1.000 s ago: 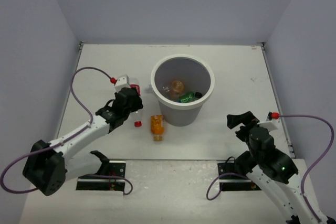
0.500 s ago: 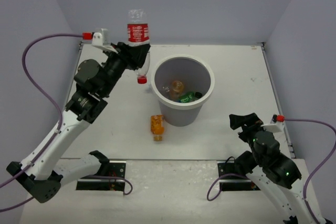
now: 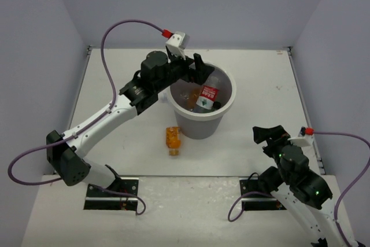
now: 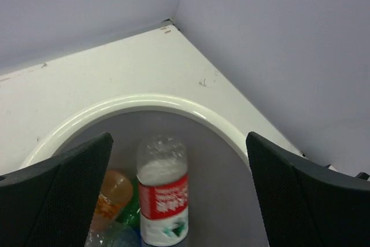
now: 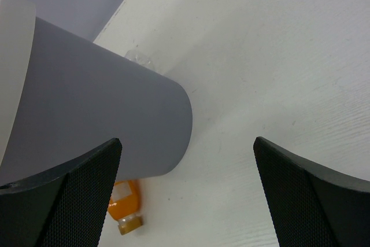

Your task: Put the plastic bottles in the bin

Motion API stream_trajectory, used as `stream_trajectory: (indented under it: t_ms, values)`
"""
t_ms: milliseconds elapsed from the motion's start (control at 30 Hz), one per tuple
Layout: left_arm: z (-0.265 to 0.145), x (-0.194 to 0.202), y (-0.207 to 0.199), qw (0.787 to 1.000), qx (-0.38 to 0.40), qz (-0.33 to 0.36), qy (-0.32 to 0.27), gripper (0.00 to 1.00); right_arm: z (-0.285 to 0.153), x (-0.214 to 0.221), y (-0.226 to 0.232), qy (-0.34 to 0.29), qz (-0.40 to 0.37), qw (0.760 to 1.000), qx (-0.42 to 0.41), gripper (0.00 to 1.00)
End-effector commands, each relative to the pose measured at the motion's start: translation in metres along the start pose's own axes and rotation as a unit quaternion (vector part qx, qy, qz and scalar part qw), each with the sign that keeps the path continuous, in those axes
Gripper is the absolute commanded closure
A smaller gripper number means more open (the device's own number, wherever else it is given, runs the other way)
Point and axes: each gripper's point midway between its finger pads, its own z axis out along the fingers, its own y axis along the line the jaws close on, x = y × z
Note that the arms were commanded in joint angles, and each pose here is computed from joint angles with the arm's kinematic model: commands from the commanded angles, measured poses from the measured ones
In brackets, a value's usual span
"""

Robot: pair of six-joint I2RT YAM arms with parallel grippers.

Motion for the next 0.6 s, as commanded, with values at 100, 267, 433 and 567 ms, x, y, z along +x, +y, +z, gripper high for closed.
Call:
stream_trajectory:
  t_ms: [100, 267, 433, 567]
  values:
    - [-0.025, -0.054, -0.032, 0.998, 0.044, 0.031, -0.041, 0.0, -0.006, -0.011, 0.003, -0.015, 0.005, 1.0, -0.006, 0.01]
    - [-0.055, -0.059, -0.018, 0.998, 0.001, 0.046, -0.048, 0.0, -0.006, -0.009, 0.002, -0.012, 0.004, 1.0, -0.006, 0.01]
    - [-0.112, -0.052, 0.012, 0.994, -0.074, 0.035, -0.075, 0.0, -0.006, -0.009, 0.003, -0.011, 0.003, 1.0, -0.005, 0.01]
    - [-0.159, -0.024, 0.045, 0.985, -0.143, -0.005, -0.096, 0.0, -0.005, -0.009, 0.002, -0.011, 0.001, 1.0, -0.001, 0.01]
